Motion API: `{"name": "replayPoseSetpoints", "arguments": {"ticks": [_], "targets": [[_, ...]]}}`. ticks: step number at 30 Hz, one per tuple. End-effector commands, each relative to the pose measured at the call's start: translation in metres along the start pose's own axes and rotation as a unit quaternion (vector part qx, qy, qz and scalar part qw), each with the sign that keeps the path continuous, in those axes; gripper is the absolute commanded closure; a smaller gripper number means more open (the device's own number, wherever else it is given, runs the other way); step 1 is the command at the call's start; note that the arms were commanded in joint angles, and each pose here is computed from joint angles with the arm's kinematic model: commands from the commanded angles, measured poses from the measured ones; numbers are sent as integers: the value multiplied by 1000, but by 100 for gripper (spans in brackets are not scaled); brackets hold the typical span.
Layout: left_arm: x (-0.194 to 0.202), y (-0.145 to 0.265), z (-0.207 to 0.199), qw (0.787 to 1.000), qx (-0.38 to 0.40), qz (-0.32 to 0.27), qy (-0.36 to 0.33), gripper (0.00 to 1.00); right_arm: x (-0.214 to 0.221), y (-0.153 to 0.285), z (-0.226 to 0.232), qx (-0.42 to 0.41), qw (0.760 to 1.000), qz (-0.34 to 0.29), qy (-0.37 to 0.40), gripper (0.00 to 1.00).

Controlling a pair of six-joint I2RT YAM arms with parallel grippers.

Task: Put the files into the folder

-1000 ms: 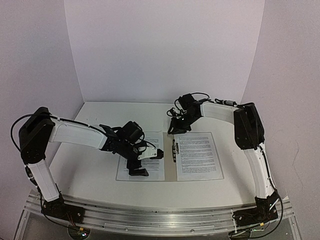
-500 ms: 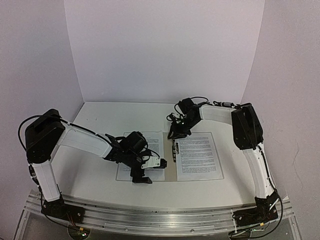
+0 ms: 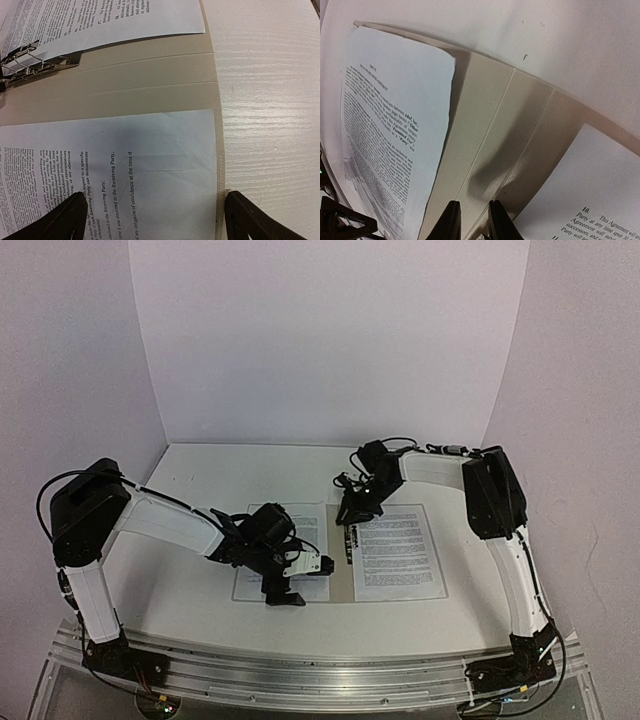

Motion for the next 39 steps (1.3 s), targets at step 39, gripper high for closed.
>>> {"name": "replayPoseSetpoints", "arguments": {"ticks": [39], "targets": [[6, 6, 0, 1000, -13, 28, 3, 5, 49, 102, 61, 13, 994, -44, -100, 76]]}}
Point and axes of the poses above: each gripper's point midway between its finger pads, its own y axis back along the fingers, its own z axis along the line the jaws close on, x = y × z, the point moved 5 cm from there along y, back along the fingers, and after that the axes turned 9 degrees about -y, right-handed, at the moved point
